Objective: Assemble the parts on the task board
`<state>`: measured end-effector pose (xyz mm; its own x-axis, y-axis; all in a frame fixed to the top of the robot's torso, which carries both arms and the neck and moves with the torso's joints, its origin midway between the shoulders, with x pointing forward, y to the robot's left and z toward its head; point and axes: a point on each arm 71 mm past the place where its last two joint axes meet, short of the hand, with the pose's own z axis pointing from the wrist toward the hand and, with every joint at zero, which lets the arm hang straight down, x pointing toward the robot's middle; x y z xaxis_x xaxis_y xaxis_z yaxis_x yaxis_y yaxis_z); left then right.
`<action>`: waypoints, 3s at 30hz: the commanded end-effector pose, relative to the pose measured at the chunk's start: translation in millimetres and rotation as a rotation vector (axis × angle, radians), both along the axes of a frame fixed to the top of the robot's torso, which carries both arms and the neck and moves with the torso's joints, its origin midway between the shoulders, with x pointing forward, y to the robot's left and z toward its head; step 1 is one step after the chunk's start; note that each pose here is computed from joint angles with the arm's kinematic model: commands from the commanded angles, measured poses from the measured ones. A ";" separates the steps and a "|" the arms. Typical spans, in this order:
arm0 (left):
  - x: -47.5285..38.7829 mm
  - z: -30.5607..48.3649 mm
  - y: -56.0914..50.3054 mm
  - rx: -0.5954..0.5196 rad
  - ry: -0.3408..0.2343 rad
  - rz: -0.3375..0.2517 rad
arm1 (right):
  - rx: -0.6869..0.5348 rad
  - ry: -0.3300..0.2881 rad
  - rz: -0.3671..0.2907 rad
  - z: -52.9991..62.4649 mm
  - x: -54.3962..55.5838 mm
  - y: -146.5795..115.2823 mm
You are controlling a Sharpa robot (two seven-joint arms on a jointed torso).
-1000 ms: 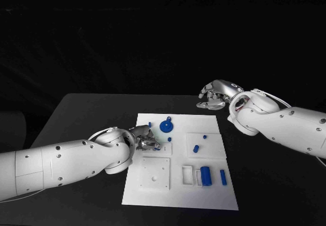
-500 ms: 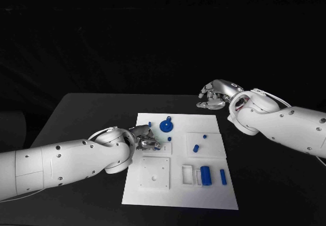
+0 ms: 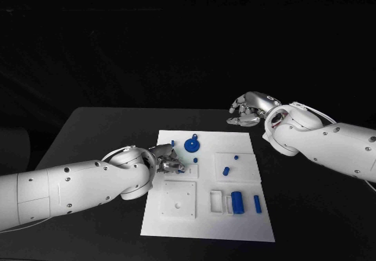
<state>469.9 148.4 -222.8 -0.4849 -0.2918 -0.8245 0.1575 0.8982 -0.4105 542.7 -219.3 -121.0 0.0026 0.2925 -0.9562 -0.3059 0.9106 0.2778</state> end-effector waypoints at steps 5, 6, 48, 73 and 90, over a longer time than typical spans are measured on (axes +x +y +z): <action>-3.1 -4.8 0.5 0.035 0.034 -0.019 | -0.011 0.005 0.007 -0.3 -0.2 0.7; -3.2 -4.8 0.5 0.036 0.035 -0.019 | -0.011 0.005 0.007 -0.3 -0.2 0.7; -3.3 -8.7 -6.4 0.054 0.093 -0.043 | -0.013 0.006 0.009 -0.4 -0.4 1.1; -3.6 -9.5 -8.8 0.063 0.104 -0.056 | -0.014 0.007 0.010 -0.5 -0.6 1.5; -3.2 -9.2 -8.0 0.063 0.099 -0.050 | -0.014 0.008 0.010 -0.5 -0.7 1.5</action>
<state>468.1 142.3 -231.2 -0.5572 -0.2271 -0.7987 0.1622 0.9136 -0.3729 542.3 -218.8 -121.4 -0.0020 0.2900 -0.9570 -0.3073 0.9106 0.2766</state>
